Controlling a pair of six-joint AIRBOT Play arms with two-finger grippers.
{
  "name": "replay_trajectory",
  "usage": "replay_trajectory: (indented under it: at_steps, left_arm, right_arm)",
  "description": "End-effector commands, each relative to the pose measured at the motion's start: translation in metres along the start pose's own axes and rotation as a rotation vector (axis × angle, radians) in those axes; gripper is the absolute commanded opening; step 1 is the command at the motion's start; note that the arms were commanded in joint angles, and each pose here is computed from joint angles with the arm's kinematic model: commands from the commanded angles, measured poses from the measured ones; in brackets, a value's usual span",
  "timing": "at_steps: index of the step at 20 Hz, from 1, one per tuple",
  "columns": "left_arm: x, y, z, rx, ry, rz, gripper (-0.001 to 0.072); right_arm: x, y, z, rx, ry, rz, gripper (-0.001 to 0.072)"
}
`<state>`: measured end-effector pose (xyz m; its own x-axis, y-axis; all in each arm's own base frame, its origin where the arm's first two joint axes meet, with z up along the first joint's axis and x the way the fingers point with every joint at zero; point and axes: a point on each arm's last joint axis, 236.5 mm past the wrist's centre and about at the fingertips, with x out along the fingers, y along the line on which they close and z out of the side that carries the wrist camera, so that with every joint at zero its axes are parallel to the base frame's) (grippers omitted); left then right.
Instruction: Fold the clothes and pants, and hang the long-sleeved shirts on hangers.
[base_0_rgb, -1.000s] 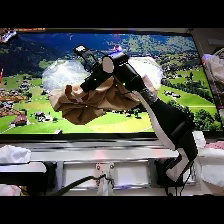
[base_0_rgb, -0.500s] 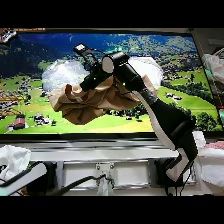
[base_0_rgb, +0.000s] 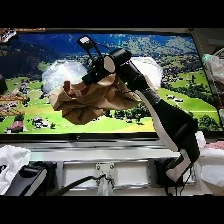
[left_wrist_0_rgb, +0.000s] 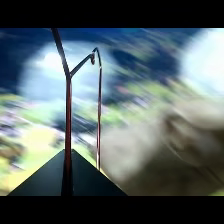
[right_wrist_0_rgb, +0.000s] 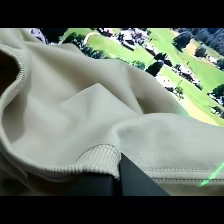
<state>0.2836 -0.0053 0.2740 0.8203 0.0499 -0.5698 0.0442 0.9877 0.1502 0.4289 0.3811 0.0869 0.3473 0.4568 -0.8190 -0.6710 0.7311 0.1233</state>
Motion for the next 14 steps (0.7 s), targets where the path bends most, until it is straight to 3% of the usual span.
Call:
replay_trajectory:
  at_steps: [1, 5, 9, 14]
  left_arm:
    - [-0.051, -0.050, -0.052, 0.082, 0.122, -0.210, 0.0008]
    - [-0.086, -0.075, -0.068, 0.175, 0.095, -0.370, 0.0008]
    - [-0.111, -0.061, -0.056, 0.175, -0.051, -0.377, 0.0008]
    - [-0.103, -0.069, -0.044, 0.326, -0.124, -0.378, 0.0008]
  right_arm:
    - [-0.018, -0.007, 0.009, 0.016, -0.037, -0.038, 0.0029]
    - [-0.045, -0.004, 0.018, 0.007, -0.080, -0.044, 0.0029]
    - [-0.053, -0.004, 0.014, 0.003, -0.064, -0.051, 0.0029]
    - [-0.056, -0.001, 0.009, 0.005, -0.045, -0.040, 0.0029]
